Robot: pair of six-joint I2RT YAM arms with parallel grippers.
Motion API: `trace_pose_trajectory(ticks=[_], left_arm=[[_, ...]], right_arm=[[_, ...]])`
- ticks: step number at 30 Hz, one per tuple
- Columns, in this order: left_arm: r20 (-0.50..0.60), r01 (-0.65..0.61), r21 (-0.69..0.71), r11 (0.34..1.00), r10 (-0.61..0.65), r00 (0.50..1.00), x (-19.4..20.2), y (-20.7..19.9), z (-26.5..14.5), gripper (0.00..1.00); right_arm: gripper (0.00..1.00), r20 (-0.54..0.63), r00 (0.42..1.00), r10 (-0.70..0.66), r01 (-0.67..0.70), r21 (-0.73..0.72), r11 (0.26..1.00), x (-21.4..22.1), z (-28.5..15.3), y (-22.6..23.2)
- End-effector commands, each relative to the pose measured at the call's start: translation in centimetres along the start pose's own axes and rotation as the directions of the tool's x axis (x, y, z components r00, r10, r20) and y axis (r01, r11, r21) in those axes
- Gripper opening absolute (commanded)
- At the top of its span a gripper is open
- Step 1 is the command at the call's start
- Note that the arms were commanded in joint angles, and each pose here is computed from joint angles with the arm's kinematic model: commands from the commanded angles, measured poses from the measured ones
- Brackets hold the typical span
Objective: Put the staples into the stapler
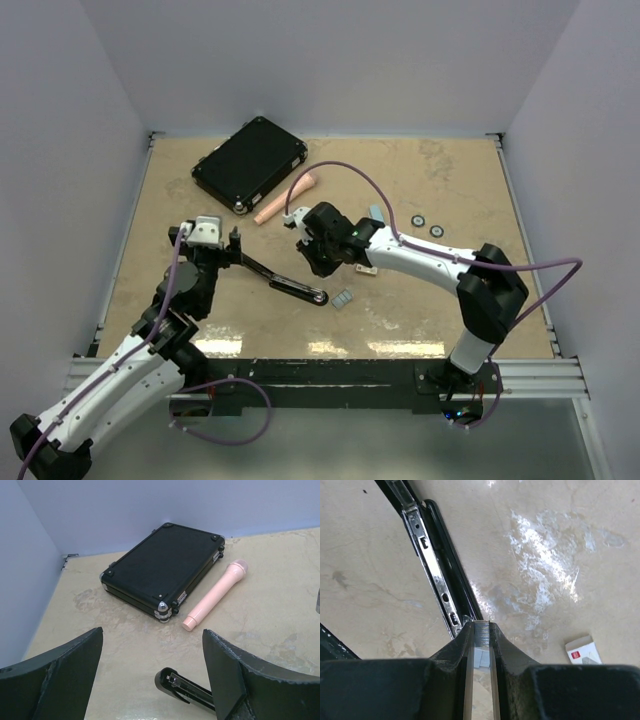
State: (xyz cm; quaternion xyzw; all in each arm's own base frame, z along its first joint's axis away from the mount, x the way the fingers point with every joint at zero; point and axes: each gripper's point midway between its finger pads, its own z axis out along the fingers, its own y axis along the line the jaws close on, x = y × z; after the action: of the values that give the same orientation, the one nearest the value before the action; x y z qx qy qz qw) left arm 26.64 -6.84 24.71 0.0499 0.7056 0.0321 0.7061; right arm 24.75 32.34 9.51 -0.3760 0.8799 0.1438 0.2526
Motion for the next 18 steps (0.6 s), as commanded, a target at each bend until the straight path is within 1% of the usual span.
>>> trace_pose_trajectory(ticks=[1, 3, 4, 6, 10, 18], left_arm=[[0.072, 0.074, -0.043, 0.996, -0.07, 0.995, -1.9, 0.9, -0.1, 0.86], [0.075, 0.078, -0.044, 0.996, -0.074, 0.994, -2.0, 1.0, -0.2, 0.86], [0.074, 0.077, -0.041, 0.996, -0.074, 0.994, -2.0, 0.9, -0.1, 0.86], [0.072, 0.077, -0.045, 0.996, -0.073, 0.995, -1.9, 1.0, -0.1, 0.86], [0.068, 0.076, -0.048, 0.996, -0.072, 0.995, -1.9, 0.9, -0.1, 0.87], [0.058, 0.07, -0.055, 0.996, -0.066, 0.996, -1.6, 1.0, 0.1, 0.87]], right_arm=[[0.06, 0.139, 0.985, -0.104, 0.116, -0.081, 0.99, -4.5, -0.7, 2.0], [0.06, 0.149, 0.982, -0.114, 0.128, -0.093, 0.987, -4.8, -0.4, 2.7], [0.06, 0.145, 0.978, -0.152, 0.167, -0.096, 0.981, -4.7, 0.0, 2.7], [0.06, 0.145, 0.975, -0.17, 0.187, -0.119, 0.975, -4.7, 0.3, 3.5], [0.06, 0.124, 0.969, -0.212, 0.23, -0.149, 0.962, -3.9, 1.6, 4.4], [0.06, 0.078, 0.963, -0.259, 0.268, -0.163, 0.949, -2.7, 3.1, 4.8]])
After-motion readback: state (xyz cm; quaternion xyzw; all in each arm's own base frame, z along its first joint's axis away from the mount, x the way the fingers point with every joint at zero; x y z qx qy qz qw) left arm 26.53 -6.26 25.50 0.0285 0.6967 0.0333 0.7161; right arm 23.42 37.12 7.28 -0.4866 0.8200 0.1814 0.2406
